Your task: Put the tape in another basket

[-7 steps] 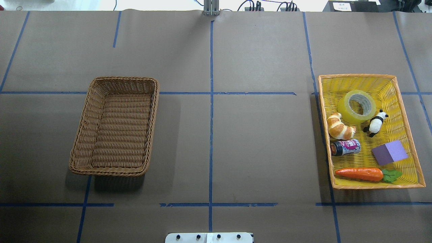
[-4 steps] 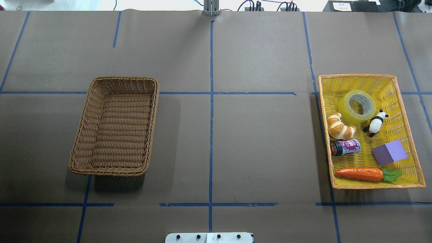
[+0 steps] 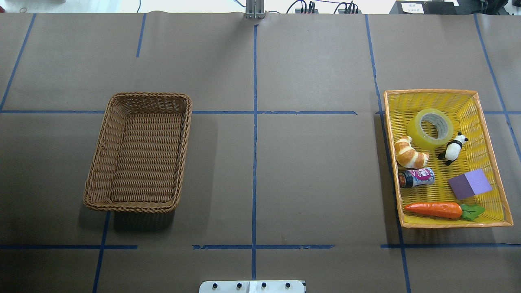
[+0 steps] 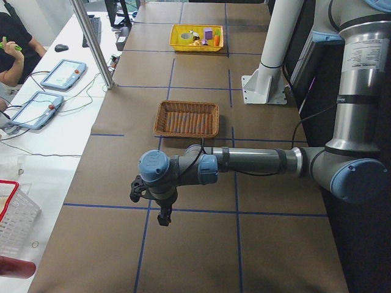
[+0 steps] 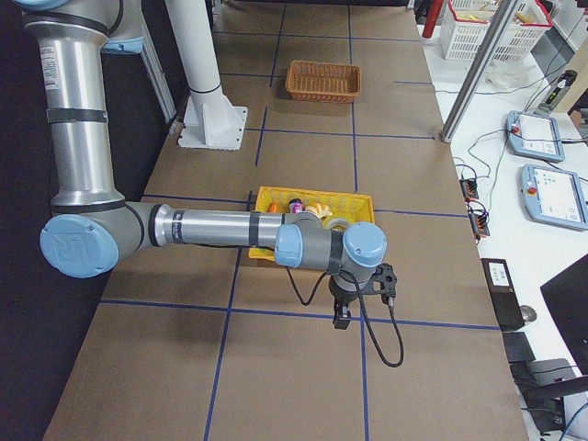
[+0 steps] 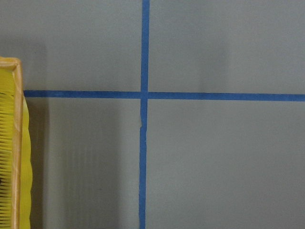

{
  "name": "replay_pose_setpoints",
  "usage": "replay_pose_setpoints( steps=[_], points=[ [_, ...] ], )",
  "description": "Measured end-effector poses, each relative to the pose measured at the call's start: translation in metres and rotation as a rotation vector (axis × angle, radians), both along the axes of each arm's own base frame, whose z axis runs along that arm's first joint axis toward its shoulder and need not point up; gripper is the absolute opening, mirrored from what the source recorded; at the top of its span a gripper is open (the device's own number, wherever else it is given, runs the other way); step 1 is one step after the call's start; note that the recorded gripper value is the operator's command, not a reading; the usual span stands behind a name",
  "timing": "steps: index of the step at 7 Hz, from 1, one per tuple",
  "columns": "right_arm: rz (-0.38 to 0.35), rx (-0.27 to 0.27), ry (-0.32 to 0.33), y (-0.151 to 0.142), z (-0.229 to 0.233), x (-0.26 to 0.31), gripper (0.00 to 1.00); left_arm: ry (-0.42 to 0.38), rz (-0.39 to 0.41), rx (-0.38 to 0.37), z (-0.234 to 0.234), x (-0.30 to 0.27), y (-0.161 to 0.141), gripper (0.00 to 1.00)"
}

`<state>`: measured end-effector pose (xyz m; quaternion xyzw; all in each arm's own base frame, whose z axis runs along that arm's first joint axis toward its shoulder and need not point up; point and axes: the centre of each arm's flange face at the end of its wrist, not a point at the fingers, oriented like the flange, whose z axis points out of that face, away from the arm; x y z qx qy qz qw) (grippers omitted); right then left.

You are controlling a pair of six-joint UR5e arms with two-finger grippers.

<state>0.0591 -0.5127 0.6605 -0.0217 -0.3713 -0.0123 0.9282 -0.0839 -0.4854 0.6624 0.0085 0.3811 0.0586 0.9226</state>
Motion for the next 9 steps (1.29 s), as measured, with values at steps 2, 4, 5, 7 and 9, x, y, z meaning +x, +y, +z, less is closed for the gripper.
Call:
replay_pose_setpoints(
  steps=[2, 4, 5, 7, 9],
  points=[
    [0.000, 0.007, 0.003, -0.004, -0.003, 0.000, 1.00, 0.000, -0.001, 0.007, -0.004, 0.000, -0.001, 1.00],
    [0.000, 0.019, 0.004, -0.009, -0.010, 0.000, 1.00, 0.000, -0.002, 0.011, -0.006, 0.000, -0.001, 1.00],
    [0.000, 0.036, 0.004, -0.017, -0.018, 0.000, 1.00, 0.001, -0.003, 0.011, -0.007, 0.000, -0.001, 1.00],
    [0.001, 0.079, 0.003, -0.037, -0.042, 0.000, 1.00, 0.001, -0.003, 0.011, -0.007, 0.000, -0.001, 1.00],
    [0.010, 0.103, 0.001, -0.046, -0.063, -0.005, 1.00, 0.001, -0.002, 0.009, -0.005, 0.000, 0.000, 1.00]
  ],
)
